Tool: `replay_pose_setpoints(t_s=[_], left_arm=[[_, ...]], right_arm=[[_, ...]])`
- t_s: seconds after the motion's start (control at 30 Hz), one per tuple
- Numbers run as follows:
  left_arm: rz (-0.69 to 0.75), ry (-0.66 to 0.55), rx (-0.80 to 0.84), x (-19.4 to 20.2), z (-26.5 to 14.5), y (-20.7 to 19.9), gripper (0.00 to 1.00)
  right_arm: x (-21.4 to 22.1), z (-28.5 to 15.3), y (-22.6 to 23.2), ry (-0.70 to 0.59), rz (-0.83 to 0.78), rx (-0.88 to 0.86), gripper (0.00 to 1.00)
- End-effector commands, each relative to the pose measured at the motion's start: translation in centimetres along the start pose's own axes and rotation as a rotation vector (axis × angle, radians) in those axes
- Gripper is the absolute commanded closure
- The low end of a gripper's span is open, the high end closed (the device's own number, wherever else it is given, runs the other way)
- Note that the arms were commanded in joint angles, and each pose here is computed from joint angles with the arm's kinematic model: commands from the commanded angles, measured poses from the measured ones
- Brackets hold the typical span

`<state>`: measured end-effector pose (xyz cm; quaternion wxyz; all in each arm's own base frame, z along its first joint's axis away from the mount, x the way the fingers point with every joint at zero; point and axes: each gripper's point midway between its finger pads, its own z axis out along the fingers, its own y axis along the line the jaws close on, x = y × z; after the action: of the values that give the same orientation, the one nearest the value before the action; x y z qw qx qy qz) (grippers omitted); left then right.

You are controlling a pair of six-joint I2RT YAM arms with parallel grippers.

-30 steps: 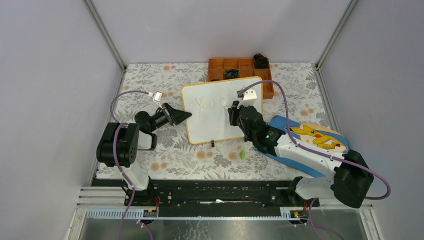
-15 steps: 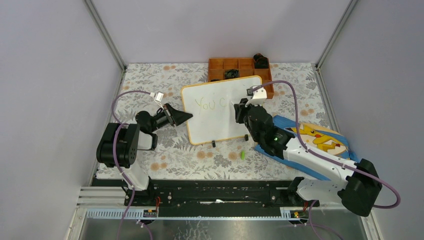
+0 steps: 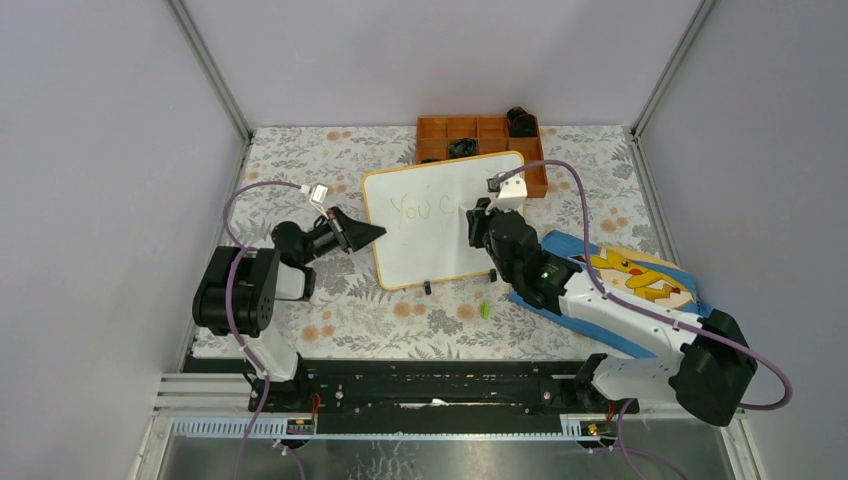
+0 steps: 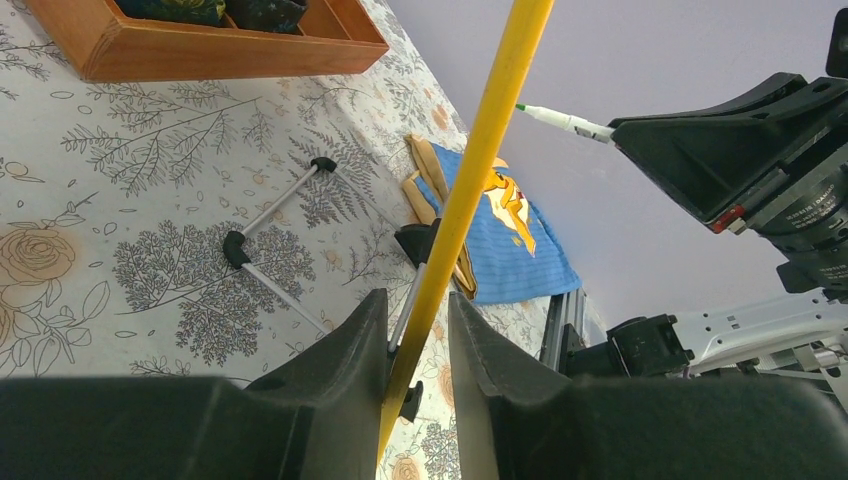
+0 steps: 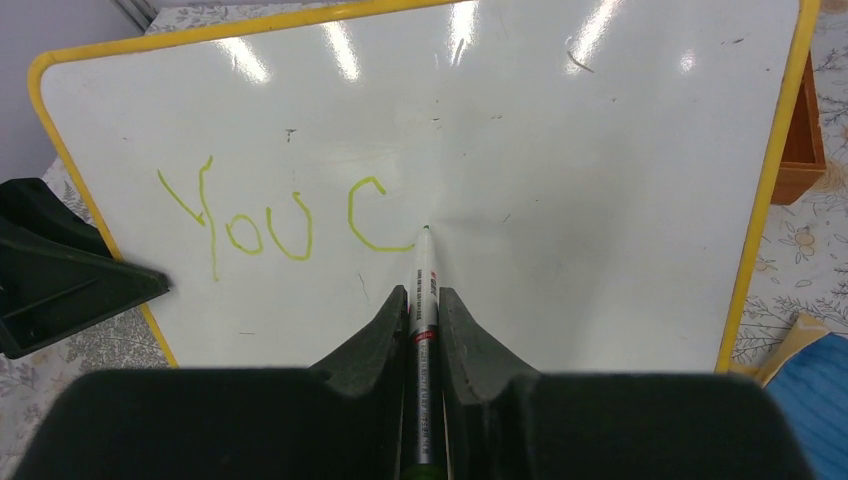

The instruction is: Write a sentence on the whiteboard

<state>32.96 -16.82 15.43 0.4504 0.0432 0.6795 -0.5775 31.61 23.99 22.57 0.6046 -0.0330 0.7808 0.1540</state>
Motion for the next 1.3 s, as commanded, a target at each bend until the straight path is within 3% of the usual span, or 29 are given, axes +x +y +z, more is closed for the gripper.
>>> replay_pose_setpoints(t_s=[0.0,0.9,1.27], left_arm=[[0.069,0.004,0.043,-0.4,0.2,-1.2,0.66],[0.067,0.007,0.041,-0.3,0.3,-1.1,0.66],[0.068,0.009,0.041,-0.3,0.3,-1.2,0.66]], right_arm=[[-3.2,0.5,0.7,-0.080,0.039,-0.003,1.00],[-1.4,1.3,2.1,-0.016,0.020,-0.065,1.00],[0.2,0.4,0.6,0.017,0.010,-0.032,1.00]])
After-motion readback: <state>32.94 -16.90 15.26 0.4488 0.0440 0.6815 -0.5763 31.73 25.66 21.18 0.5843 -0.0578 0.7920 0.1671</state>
